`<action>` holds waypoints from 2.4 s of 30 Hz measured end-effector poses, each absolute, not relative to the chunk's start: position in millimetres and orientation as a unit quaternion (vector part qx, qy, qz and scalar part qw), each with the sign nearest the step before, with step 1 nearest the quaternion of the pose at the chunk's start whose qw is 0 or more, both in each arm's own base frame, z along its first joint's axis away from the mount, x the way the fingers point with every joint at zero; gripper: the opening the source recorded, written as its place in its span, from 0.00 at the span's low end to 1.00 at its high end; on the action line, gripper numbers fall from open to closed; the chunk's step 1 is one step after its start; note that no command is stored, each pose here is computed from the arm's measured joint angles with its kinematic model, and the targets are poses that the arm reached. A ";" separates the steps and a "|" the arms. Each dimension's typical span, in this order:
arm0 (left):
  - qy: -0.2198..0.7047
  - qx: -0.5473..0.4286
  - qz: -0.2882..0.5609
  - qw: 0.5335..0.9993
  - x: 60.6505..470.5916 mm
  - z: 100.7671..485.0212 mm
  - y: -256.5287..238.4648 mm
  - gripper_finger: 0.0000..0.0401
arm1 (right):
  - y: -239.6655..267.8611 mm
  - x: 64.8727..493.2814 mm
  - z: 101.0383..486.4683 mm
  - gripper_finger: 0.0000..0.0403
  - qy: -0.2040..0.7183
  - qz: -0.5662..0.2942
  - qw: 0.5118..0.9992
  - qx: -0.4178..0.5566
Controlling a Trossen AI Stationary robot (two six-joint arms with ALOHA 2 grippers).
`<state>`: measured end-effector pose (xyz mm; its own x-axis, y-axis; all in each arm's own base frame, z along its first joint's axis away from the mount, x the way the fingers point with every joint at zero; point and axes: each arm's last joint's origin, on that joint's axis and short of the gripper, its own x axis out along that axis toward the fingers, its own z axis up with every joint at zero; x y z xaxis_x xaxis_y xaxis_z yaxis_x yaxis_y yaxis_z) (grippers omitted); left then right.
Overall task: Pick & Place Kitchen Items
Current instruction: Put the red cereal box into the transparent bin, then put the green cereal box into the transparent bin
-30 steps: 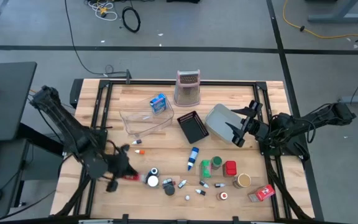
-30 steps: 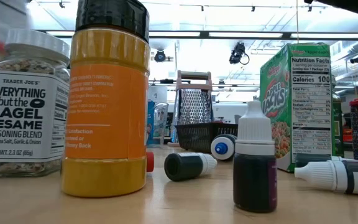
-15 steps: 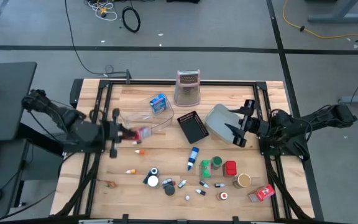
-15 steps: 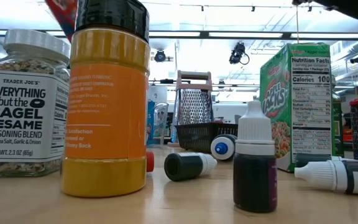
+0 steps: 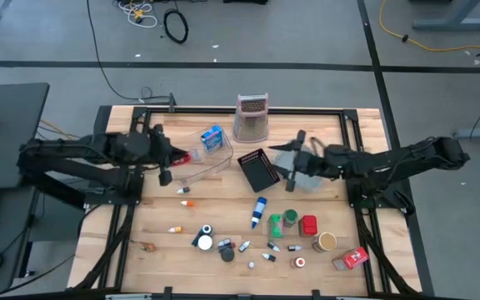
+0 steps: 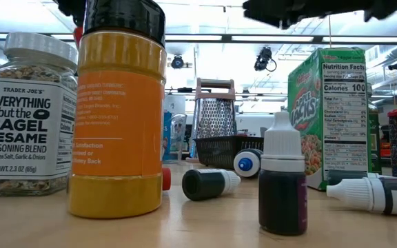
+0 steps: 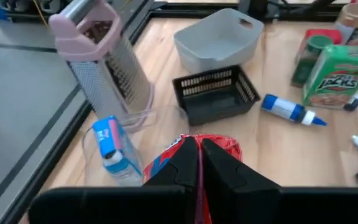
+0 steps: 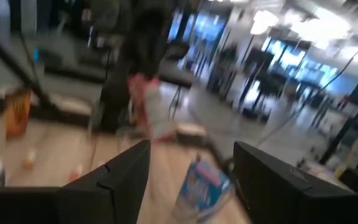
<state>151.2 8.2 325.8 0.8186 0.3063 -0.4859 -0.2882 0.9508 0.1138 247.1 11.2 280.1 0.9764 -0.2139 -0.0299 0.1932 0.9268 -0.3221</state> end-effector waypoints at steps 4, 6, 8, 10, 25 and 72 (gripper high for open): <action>0.277 -0.006 0.186 0.943 156.5 320.8 24.7 0.03 | 12.5 262.0 277.8 0.59 0.090 -0.092 0.979 -0.157; 0.283 -0.031 0.196 0.938 160.1 318.3 33.3 0.04 | 13.2 267.1 275.9 0.59 0.109 -0.082 0.979 -0.154; 0.301 -0.047 0.200 0.931 161.2 313.9 41.9 0.04 | 14.0 271.5 274.6 0.59 0.114 -0.072 0.979 -0.151; 0.315 -0.050 0.199 0.927 165.2 309.7 49.8 0.04 | 14.3 274.7 273.9 0.59 0.118 -0.068 0.979 -0.155; 0.401 -0.109 0.222 0.882 191.3 270.0 107.9 0.04 | 13.2 276.6 273.9 0.59 0.118 -0.068 0.976 -0.169; 0.283 -0.052 0.277 0.917 135.3 228.7 119.9 0.37 | 20.3 303.5 235.4 0.59 0.154 0.019 0.982 -0.105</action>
